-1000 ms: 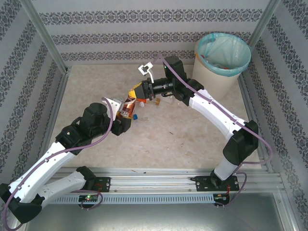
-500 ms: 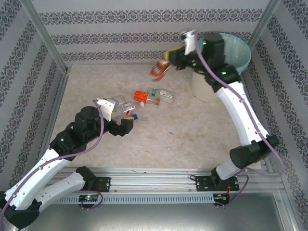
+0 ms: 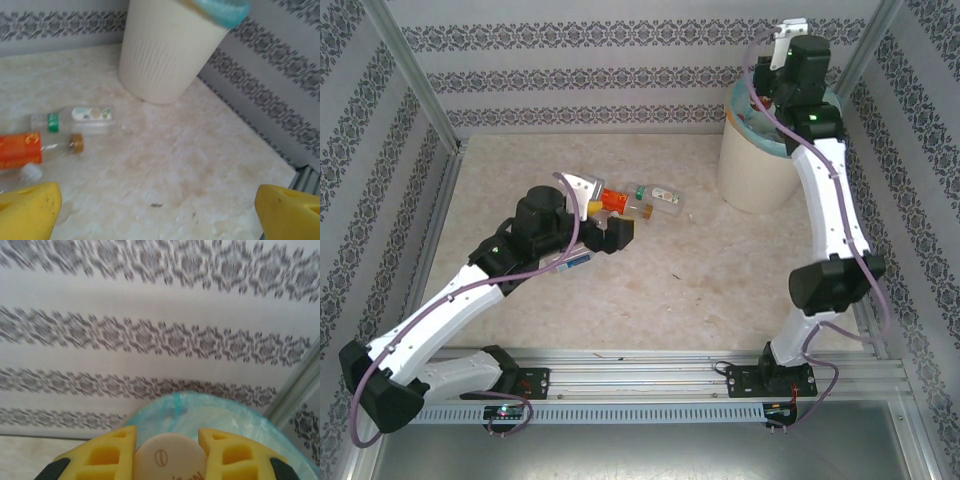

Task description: Put the plastic bottles in the bin

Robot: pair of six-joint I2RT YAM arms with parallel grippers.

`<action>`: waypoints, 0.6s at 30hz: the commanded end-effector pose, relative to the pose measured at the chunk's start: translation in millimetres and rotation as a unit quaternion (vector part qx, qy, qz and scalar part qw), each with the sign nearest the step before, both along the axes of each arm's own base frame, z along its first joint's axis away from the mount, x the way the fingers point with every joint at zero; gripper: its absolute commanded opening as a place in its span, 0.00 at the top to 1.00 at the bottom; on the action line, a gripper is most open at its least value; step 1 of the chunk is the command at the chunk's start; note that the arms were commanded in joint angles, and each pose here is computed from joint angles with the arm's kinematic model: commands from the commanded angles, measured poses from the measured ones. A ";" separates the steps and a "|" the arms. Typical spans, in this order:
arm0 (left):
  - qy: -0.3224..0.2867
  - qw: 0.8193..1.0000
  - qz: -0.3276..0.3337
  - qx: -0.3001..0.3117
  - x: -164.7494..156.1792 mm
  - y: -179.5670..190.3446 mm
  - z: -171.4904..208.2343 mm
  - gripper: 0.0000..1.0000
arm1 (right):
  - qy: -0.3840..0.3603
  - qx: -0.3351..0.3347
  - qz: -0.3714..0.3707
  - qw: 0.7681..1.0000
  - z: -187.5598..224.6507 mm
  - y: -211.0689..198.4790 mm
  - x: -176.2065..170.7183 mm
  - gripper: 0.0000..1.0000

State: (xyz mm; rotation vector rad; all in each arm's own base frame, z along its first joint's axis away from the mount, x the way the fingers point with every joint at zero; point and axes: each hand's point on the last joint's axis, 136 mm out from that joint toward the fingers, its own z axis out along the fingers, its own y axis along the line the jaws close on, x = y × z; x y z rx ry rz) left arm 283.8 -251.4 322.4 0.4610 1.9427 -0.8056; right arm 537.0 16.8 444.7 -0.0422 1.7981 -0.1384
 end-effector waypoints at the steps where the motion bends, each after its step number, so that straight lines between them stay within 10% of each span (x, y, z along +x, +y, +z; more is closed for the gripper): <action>1: -0.037 0.997 -0.031 -0.063 0.6 -19.1 46.1 0.01 | 0.028 -0.031 -0.042 0.998 -25.2 -21.8 17.5 1.00; 18: -0.011 0.999 -0.013 -0.038 3.4 -16.6 17.7 0.02 | 0.171 -0.049 -0.041 0.983 -150.1 -50.3 53.5 0.83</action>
